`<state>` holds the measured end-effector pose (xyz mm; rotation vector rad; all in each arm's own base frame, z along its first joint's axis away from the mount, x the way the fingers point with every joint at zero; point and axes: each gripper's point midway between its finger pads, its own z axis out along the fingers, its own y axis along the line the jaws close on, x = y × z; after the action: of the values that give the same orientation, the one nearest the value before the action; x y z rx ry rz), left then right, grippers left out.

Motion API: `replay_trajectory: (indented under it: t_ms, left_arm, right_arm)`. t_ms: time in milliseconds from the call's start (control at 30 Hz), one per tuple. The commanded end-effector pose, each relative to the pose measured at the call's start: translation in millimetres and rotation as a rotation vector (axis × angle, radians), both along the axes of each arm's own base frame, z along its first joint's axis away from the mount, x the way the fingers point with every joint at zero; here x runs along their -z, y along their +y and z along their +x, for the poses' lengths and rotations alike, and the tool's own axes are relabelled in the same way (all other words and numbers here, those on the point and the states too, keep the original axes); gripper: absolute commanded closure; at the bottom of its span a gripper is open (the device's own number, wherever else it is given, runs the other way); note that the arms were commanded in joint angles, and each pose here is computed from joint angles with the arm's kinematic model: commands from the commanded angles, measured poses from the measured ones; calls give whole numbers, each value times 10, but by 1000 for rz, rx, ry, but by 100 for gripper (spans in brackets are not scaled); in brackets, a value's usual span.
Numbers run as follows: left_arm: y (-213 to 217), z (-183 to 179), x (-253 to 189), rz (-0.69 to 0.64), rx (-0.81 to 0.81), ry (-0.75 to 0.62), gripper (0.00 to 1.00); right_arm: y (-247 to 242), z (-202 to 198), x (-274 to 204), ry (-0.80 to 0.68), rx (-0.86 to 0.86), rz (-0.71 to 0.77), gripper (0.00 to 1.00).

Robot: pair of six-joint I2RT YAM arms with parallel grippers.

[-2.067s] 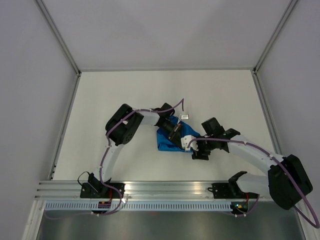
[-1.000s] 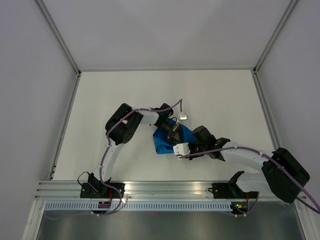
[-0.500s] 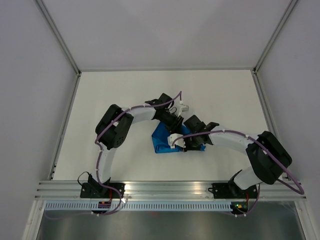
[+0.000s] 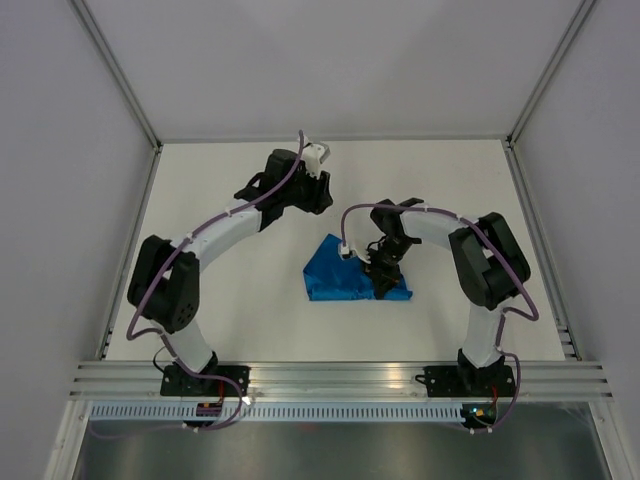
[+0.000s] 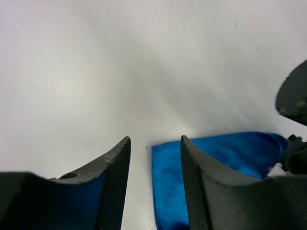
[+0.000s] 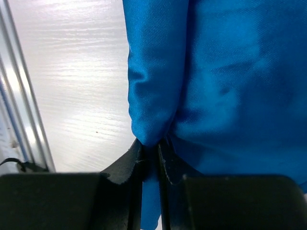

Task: Fold the napkin, place the utensils inside, and roll it up
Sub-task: Roll the napkin with the utensil

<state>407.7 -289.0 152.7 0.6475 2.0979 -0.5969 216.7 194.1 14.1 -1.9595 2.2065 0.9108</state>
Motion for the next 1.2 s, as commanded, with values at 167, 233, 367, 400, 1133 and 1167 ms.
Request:
replay_trajectory:
  t_ms: [167, 233, 367, 400, 1133, 1167]
  left_arm:
    - [87, -130, -967, -98, -75, -300, 48]
    - [75, -228, -1033, -66, -74, -352, 48]
    - [-48, -546, -924, 2, -16, -460, 48]
    - [-65, -612, -917, -4, -6, -477, 47]
    - [-1039, -1993, 762, 317, 526, -410, 42]
    - [-1080, -1973, 758, 312, 526, -425, 41]
  right_arm:
    - [-292, -222, 306, 335, 40, -178, 85]
    - [-269, -165, 348, 367, 40, -172, 85]
    - [-272, -77, 376, 420, 47, -168, 85]
    - [-279, -58, 417, 431, 54, -174, 85]
    - [-271, 251, 702, 409, 84, -225, 83]
    - [-272, 254, 704, 408, 86, -227, 83]
